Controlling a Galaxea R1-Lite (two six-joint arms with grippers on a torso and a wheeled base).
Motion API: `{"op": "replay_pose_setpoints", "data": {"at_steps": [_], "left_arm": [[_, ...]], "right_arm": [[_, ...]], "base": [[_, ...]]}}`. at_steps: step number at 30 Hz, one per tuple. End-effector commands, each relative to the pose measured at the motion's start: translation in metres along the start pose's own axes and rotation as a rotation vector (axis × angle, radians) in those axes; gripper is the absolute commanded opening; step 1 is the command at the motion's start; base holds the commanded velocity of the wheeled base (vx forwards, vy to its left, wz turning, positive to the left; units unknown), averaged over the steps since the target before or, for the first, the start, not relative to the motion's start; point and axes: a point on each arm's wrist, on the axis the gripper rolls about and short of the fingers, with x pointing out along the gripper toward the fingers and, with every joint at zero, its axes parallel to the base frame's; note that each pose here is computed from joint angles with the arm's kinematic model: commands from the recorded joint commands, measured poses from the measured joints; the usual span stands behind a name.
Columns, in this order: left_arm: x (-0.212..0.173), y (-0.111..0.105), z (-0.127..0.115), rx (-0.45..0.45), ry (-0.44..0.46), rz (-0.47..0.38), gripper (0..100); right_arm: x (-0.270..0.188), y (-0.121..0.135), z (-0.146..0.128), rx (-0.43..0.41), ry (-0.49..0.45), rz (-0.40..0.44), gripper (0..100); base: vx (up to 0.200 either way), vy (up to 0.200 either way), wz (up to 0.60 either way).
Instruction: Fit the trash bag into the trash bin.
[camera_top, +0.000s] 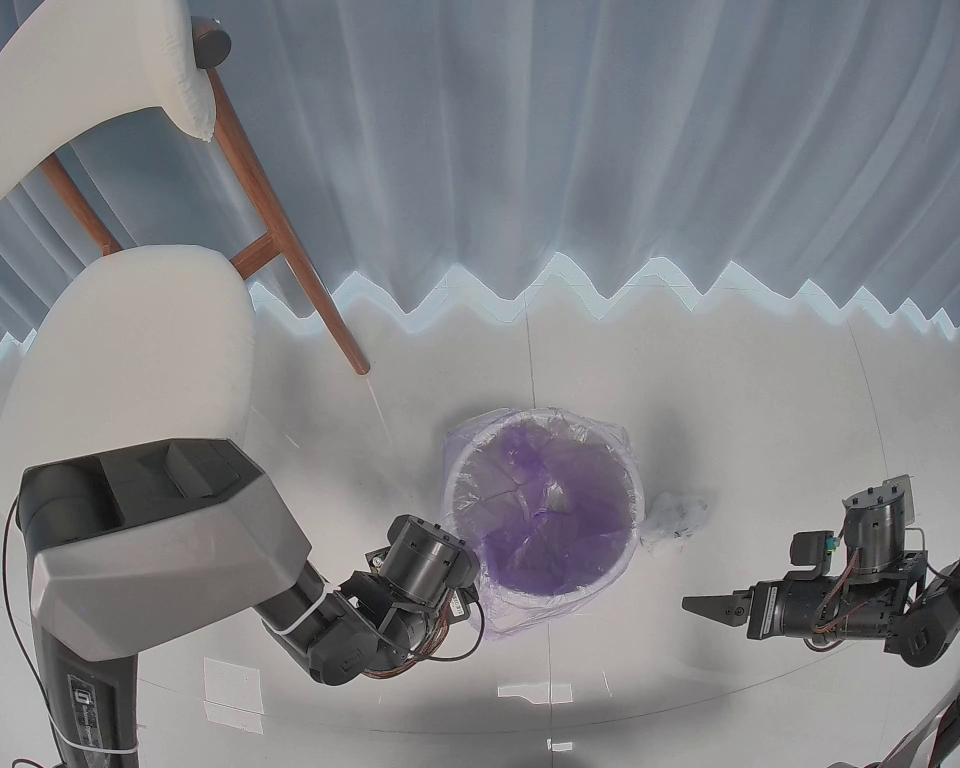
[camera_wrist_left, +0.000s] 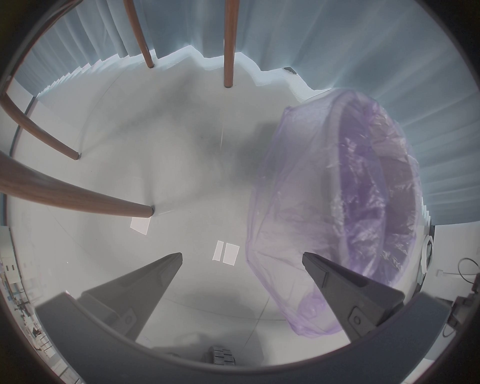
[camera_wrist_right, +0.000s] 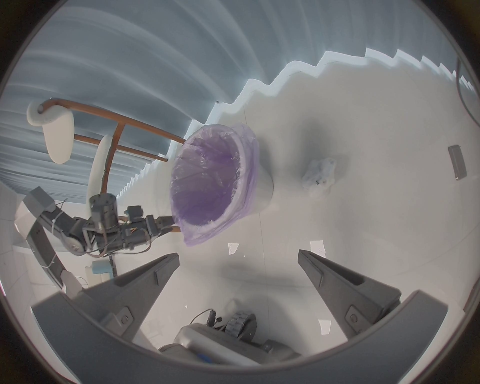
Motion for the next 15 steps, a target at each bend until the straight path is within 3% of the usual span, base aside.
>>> {"op": "replay_pose_setpoints", "data": {"at_steps": [1, 8, 15], "left_arm": [[-0.016, -0.007, -0.011, 0.024, 0.008, -0.037, 100], [-0.018, -0.008, -0.016, 0.039, 0.005, -0.058, 100], [-0.020, -0.004, -0.019, 0.047, 0.016, -0.046, 100]], "right_arm": [[0.040, -0.027, -0.020, 0.031, 0.102, -0.043, 100], [0.058, -0.043, -0.031, 0.037, 0.073, -0.051, 100], [0.079, -0.042, -0.033, -0.010, 0.013, -0.003, 100]], "base": [[0.000, 0.000, 0.00], [0.000, 0.000, 0.00], [0.000, 0.000, 0.00]]}}
